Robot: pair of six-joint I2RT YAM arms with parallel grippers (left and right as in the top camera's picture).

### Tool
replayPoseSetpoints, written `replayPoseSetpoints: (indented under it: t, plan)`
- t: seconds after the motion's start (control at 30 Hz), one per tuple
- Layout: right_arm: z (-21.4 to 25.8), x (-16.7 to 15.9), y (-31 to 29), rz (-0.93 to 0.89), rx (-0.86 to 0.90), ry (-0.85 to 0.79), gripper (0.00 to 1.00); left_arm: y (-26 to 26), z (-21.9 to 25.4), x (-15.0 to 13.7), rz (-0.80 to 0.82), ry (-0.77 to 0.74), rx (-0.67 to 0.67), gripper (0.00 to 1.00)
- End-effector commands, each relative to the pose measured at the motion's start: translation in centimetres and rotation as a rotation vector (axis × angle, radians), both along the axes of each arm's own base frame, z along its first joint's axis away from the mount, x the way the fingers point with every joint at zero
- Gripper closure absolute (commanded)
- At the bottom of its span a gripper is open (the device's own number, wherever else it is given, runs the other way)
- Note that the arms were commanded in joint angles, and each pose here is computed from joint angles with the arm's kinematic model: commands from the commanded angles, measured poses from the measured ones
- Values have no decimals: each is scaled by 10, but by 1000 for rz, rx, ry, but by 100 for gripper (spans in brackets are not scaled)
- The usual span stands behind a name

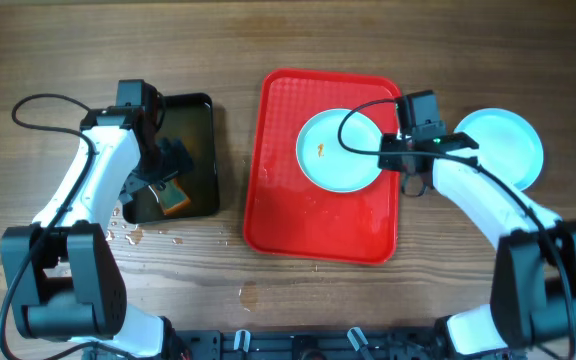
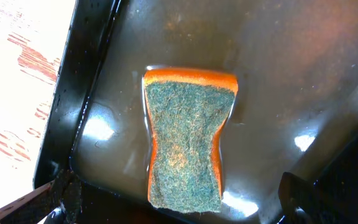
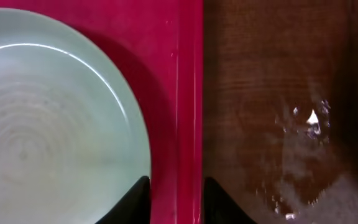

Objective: Clean dirty plates on tray and stack at the side
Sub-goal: 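Grip the rim of the last white plate on red tray with right gripper, then grasp the green sponge in black tray with left gripper and lift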

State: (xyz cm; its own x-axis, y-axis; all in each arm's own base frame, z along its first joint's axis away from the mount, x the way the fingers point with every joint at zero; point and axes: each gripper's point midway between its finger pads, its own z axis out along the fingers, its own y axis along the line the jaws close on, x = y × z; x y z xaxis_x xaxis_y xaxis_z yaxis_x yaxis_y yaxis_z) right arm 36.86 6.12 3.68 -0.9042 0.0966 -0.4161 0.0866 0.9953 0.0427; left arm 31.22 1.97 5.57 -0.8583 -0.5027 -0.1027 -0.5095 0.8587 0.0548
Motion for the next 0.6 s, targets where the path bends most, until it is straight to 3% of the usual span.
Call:
replayPoseSetpoints:
  t: [0.0, 0.1, 0.17, 0.23, 0.33, 0.57]
  plan:
    - [-22, -3, 18, 106, 67, 47, 72, 0, 0, -1, -1, 0, -5, 0]
    - [-35, -6, 29, 133, 126, 85, 73, -1, 1, 2, 3, -15, -15, 0]
    - [-41, -10, 33, 140, 146, 108, 77, -14, 0, 2, -2, -16, -89, 0]
    - [-42, -14, 33, 141, 150, 128, 89, -35, 1, -5, -8, 15, -212, 0]
    - [-40, -25, 31, 138, 145, 168, 94, -43, 2, -7, -9, 21, -259, 0]
    - [-22, -77, 33, 69, 140, 327, 96, -44, 7, -18, -4, 52, -267, 0]
